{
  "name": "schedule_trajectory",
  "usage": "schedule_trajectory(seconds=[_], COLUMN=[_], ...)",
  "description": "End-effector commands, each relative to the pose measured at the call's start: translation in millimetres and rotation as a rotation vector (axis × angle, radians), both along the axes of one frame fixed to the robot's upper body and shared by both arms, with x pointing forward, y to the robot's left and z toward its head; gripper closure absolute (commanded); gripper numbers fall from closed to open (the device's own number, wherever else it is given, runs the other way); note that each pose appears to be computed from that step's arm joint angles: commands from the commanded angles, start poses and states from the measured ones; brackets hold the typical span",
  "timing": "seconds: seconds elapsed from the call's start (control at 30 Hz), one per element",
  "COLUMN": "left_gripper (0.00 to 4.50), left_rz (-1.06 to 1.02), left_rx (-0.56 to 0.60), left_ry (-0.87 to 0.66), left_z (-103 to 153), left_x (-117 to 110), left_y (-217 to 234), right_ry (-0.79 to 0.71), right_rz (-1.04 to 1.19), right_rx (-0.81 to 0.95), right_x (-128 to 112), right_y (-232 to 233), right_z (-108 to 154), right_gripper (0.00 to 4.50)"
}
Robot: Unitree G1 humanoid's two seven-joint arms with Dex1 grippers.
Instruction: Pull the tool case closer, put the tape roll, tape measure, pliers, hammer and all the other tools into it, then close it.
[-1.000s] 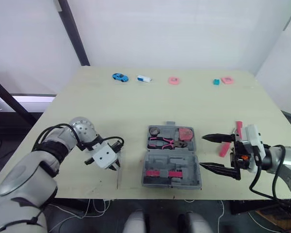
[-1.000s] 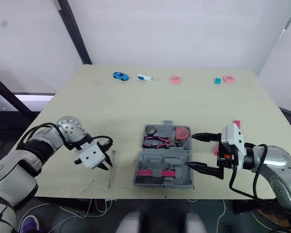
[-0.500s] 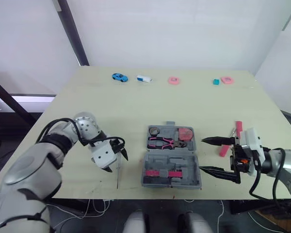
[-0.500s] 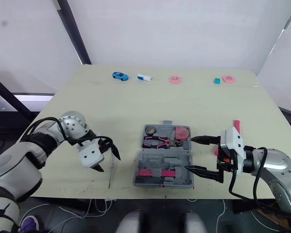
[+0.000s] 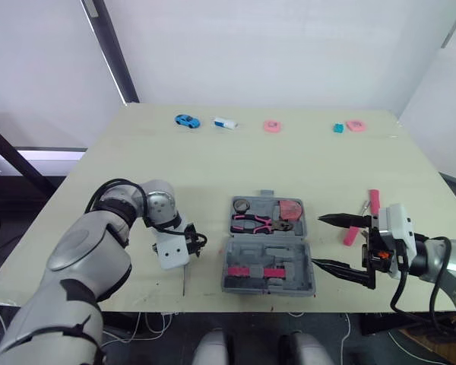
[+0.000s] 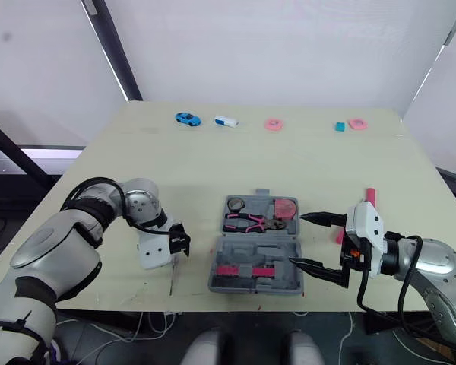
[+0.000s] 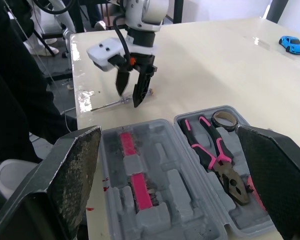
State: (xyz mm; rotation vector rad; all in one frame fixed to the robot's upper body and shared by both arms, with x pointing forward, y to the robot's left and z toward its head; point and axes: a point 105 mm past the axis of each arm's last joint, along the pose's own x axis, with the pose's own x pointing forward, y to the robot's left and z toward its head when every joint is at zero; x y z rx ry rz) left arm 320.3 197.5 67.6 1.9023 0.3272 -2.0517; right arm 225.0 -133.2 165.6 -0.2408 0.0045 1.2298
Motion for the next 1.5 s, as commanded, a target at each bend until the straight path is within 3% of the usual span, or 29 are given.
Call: schedule_trajectory(seconds=[0.03, 0.07, 0.1, 0.17, 0.6, 0.77, 0.87, 1.0, 1.07, 1.33, 1.5], left_gripper=[2.92, 3.41, 3.50, 4.42, 4.43, 4.43, 4.43, 4.43, 4.43, 4.43, 4.43], left_rz=[0.033, 0.031, 0.035, 0.058, 0.487, 0.825, 0.998, 1.413, 1.544, 2.170, 2.458], left_rx=[-0.001, -0.003, -0.016, -0.043, -0.303, -0.461, -0.461, -0.634, -0.641, -1.000, -1.013], left_ry=[-0.037, -0.041, -0.041, -0.032, 0.020, 0.081, 0.098, 0.194, 0.217, 0.312, 0.329], left_z=[-4, -5, -5, -5, 30, 36, 33, 34, 28, 29, 9], left_x=[5, 5, 5, 2, -10, -36, -53, -65, -72, -55, -44], left_y=[4, 5, 4, 7, 36, 31, 35, 29, 30, 5, -9], right_ry=[-0.048, -0.047, -0.046, -0.047, -0.037, -0.037, -0.038, -0.037, -0.036, -0.032, -0.032], right_rz=[0.010, 0.010, 0.012, 0.019, 0.043, 0.064, 0.080, 0.085, 0.087, 0.091, 0.107], right_rx=[-0.002, -0.002, -0.003, -0.006, -0.009, -0.008, -0.022, -0.020, -0.019, -0.023, -0.050], right_x=[-4, -4, -4, -2, 0, 2, 1, 0, 0, -2, -5], right_y=[0, 0, -1, -1, -1, 1, 2, 3, 4, 2, 1], right_z=[11, 11, 11, 12, 10, 12, 11, 11, 11, 12, 12], right_gripper=[0.00, 0.00, 0.00, 0.00, 0.00, 0.00, 0.00, 0.00, 0.00, 0.00, 0.00])
